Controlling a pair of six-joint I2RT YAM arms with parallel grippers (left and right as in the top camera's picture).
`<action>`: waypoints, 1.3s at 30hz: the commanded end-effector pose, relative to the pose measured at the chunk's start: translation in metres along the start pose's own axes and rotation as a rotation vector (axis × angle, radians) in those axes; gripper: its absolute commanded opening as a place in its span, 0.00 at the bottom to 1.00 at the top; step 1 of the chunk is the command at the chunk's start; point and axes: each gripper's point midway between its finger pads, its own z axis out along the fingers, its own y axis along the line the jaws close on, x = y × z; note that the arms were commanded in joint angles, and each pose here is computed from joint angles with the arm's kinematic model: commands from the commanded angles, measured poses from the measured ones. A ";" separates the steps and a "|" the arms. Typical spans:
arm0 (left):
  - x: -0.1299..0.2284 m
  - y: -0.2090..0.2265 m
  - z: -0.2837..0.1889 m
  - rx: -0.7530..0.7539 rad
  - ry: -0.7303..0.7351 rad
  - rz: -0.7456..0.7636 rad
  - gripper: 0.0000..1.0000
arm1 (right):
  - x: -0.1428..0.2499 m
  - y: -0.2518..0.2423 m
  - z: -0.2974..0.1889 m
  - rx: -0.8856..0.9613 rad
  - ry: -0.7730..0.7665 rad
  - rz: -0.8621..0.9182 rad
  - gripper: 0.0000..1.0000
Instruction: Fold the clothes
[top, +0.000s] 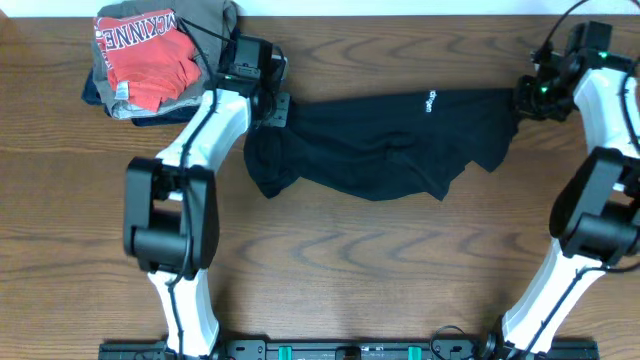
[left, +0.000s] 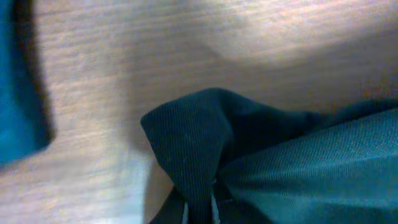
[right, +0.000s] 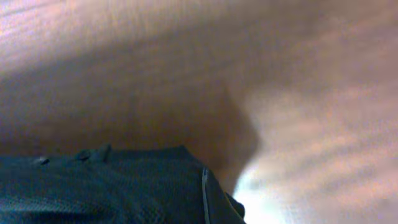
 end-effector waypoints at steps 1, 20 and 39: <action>-0.002 0.029 0.010 -0.095 -0.015 -0.025 0.17 | -0.012 -0.008 0.008 0.046 -0.038 -0.014 0.30; 0.047 0.004 -0.118 -0.014 0.157 -0.111 0.98 | -0.001 0.083 -0.085 -0.309 -0.050 -0.107 0.99; 0.174 -0.017 -0.037 0.000 0.356 -0.046 0.67 | 0.005 0.081 -0.079 -0.264 -0.028 -0.113 0.97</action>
